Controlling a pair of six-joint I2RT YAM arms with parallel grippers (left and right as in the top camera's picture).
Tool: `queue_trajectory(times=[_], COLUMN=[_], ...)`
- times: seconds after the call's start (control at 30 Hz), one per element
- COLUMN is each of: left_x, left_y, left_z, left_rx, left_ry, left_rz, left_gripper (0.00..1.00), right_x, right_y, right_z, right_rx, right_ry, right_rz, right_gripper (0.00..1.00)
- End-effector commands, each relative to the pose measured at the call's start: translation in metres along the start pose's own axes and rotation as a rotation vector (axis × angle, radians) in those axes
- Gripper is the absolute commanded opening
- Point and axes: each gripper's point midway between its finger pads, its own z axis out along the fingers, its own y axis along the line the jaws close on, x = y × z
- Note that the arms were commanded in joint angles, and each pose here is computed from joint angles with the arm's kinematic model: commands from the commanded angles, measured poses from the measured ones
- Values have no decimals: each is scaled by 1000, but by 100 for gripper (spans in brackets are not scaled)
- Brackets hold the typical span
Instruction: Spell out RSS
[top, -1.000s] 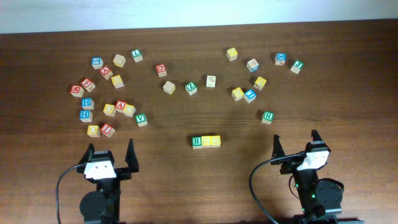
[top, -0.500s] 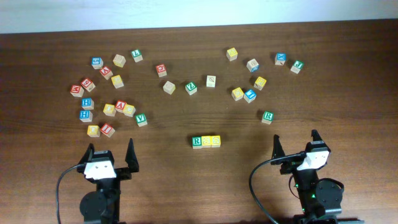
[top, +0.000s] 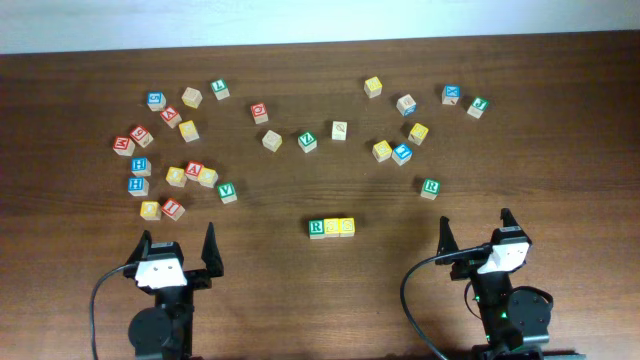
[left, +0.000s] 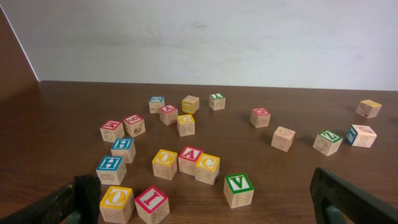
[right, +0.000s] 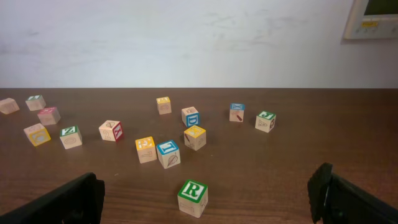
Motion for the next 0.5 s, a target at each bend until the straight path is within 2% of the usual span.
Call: queue_trajectory(times=[0.0,0.47], left_x=[1,1], left_y=[-1,-1], left_z=[0,0], left_rx=[11,11], left_ry=[-1,-1], left_rz=[19,19], left_gripper=[99,99], right_x=[2,2], right_y=[-3,-8], right_z=[0,0], right_rx=[14,42], right_ry=[0,2], right_rz=[-6,-14], right_gripper=[98,98])
